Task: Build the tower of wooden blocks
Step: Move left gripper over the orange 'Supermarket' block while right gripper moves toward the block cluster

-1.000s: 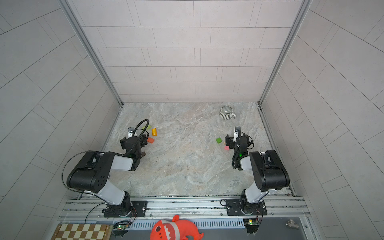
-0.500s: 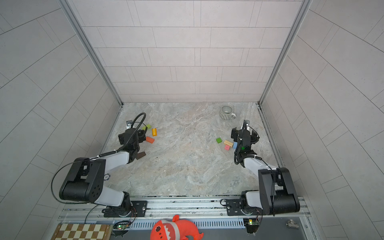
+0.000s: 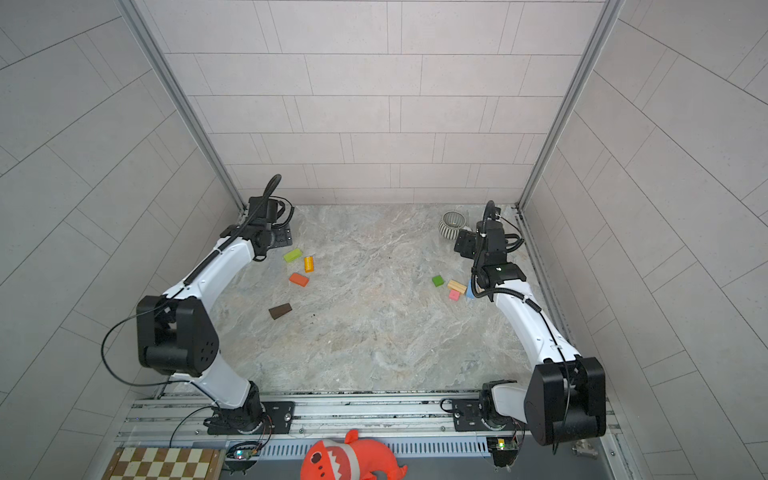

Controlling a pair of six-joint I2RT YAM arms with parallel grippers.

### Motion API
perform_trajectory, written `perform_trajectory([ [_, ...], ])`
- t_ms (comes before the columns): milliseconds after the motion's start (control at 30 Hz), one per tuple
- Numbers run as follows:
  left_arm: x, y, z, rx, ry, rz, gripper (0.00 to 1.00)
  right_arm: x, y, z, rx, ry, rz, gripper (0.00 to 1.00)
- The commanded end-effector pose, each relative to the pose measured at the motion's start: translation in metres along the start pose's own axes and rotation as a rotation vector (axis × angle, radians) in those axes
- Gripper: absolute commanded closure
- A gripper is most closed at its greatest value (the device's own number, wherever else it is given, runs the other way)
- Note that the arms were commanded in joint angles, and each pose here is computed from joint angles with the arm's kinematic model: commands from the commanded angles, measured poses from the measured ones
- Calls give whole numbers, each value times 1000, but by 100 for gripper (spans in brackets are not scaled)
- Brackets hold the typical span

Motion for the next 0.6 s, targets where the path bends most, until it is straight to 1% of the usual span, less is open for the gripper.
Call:
perform_trajectory([
  [0, -6, 13, 33, 251, 45, 4, 24, 21, 3, 15, 106, -13, -70, 17],
  [67, -17, 25, 32, 289, 73, 48, 29, 34, 9, 15, 124, -33, -102, 21],
  [133, -28, 34, 34, 318, 88, 92, 37, 44, 15, 15, 141, -49, -124, 23],
  [267, -42, 53, 41, 374, 87, 143, 48, 59, 27, 17, 168, -60, -156, 27],
  [367, -49, 61, 45, 396, 75, 163, 49, 68, 33, 20, 182, -69, -174, 28],
  [467, -55, 64, 48, 400, 66, 189, 49, 73, 40, 24, 199, -75, -185, 28],
  [500, -57, 64, 48, 401, 65, 196, 47, 75, 41, 25, 204, -75, -189, 28],
  [533, -60, 65, 49, 405, 62, 211, 43, 76, 43, 27, 209, -78, -193, 27],
  [567, -63, 66, 50, 412, 58, 232, 40, 76, 45, 28, 213, -81, -195, 25],
])
Point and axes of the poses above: each gripper's point midway between its finger pads, its own y axis out along the fingers, its own x axis along the line the jaws close on, z = x × y, the point moved 4 cm from there along -y, back along the fingers, and after that the axes turned 3 degrees about -y, right-handed, at the moved point
